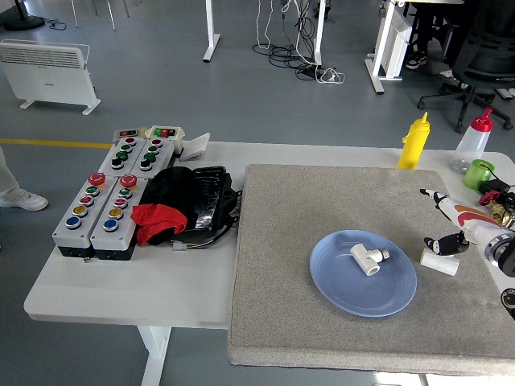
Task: Pick pipe place plate twice
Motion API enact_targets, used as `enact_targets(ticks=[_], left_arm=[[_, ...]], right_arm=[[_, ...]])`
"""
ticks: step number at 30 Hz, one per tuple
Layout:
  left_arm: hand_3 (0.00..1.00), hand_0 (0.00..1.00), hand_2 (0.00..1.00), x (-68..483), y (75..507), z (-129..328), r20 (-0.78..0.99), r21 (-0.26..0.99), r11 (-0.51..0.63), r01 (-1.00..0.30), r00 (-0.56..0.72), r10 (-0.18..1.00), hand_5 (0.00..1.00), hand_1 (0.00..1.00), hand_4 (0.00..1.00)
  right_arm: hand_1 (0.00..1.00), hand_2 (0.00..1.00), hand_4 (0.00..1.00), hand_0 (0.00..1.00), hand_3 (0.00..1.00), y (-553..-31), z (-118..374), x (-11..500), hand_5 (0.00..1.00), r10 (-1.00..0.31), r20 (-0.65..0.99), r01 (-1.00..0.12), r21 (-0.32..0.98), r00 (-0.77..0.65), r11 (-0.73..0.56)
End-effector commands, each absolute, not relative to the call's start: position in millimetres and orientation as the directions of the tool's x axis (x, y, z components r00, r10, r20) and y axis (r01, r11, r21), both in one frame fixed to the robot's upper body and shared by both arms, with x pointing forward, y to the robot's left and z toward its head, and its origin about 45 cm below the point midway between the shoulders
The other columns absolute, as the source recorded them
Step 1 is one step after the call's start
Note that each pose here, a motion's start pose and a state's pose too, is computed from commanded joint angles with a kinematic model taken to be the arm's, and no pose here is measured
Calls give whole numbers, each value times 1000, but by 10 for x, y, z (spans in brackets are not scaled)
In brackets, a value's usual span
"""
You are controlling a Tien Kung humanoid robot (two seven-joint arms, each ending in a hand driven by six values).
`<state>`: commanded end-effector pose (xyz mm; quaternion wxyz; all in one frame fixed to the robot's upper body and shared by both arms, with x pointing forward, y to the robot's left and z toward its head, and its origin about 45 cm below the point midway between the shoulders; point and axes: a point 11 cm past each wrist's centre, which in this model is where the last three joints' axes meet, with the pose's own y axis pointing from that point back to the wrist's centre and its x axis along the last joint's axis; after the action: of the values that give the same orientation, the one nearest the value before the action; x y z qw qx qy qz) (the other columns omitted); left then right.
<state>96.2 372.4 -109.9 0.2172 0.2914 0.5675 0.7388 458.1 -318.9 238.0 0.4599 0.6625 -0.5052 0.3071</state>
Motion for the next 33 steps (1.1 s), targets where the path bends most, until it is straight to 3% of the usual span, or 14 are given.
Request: enact_targets(ticks=[7,18,19,24,25,30,31,33], left_arm=[[791,740,766,968,3707,-1101,183,966,-259,12,-736,652,998,715,423],[790,741,767,916,3704,-1108,197,965,-260,29,-733,651,998,715,421],[790,739,766,910,3705,-1109,198,965,-260,30,-733,650,998,715,421],[790,739,766,878,3710,-1113,204,964,-262,37,-734,648,998,715,421],[790,740,766,876,3711,-1114,205,964,-262,37,-734,648,998,715,420],[790,740,766,866,3715,-1114,208,964,-264,40,-733,648,998,715,420],[790,739,766,863,3716,-1114,208,964,-264,41,-732,649,998,716,419],[790,739,766,861,3717,-1114,209,964,-264,41,-731,649,998,716,419]], right_arm=[[881,974,746,969,970,-3291,2216,4545,231,-411,830,-921,385,376,-64],[879,955,746,966,939,-3279,1989,4558,228,-309,855,-902,430,417,-28],[833,923,747,905,901,-3283,1975,4560,230,-306,856,-902,431,417,-25],[833,923,747,905,901,-3307,1888,4579,230,-287,865,-903,430,412,0],[751,810,713,770,824,-3307,1882,4581,208,-286,866,-904,428,410,1],[751,810,713,770,824,-3291,1866,4587,208,-271,883,-918,397,382,2],[555,597,506,483,708,-3290,1858,4583,76,-270,886,-920,391,376,3],[555,597,506,483,708,-3298,1844,4576,76,-273,886,-921,391,374,6]])
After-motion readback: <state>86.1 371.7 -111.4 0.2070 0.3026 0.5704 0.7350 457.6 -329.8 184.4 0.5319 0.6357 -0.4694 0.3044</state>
